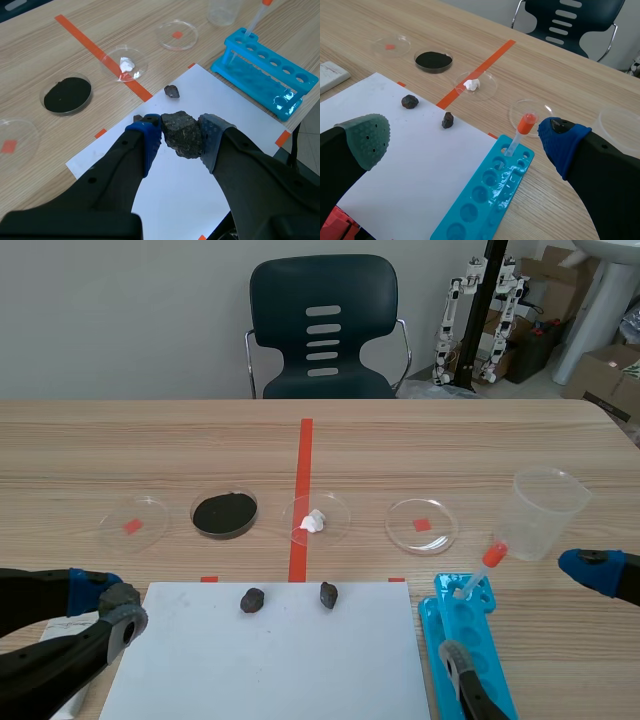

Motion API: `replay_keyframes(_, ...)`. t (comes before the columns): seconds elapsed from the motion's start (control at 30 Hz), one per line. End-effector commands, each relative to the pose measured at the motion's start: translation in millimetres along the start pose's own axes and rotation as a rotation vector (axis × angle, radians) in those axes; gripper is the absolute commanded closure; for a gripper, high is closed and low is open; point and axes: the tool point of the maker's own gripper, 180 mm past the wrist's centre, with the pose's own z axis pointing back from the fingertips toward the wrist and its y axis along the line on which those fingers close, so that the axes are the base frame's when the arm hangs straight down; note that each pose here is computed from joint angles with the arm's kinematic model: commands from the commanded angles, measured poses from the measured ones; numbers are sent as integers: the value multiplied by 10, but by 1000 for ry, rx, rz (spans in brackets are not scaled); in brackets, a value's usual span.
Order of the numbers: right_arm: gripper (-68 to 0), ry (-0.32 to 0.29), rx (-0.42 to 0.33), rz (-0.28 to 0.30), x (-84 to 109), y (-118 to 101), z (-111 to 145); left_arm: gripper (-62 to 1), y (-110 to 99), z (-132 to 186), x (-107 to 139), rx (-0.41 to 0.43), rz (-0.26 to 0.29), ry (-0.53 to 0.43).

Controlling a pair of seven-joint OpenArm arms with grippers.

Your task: Put the mineral in the empty petri dish

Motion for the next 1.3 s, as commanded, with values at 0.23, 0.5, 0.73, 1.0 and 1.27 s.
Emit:
replay_keyframes(0.23,-623,-26,-4,7,69,-26,-6,-92,-16,-12,95,-4,5,-38)
replay_keyframes(0.5,-623,-26,-4,7,69,-26,-6,-92,-16,-12,74,-4,5,-26)
replay_keyframes(0.73,-623,-26,-4,7,69,-26,-6,-92,-14,-12,76,-3,4,-27)
replay_keyframes(1.0,-623,-26,-4,7,69,-26,-6,-92,-14,-12,79,-3,4,-28)
replay_keyframes(1.27,-623,-26,-4,7,68,-26,-6,-92,0,-21,121,-1,-1,-48)
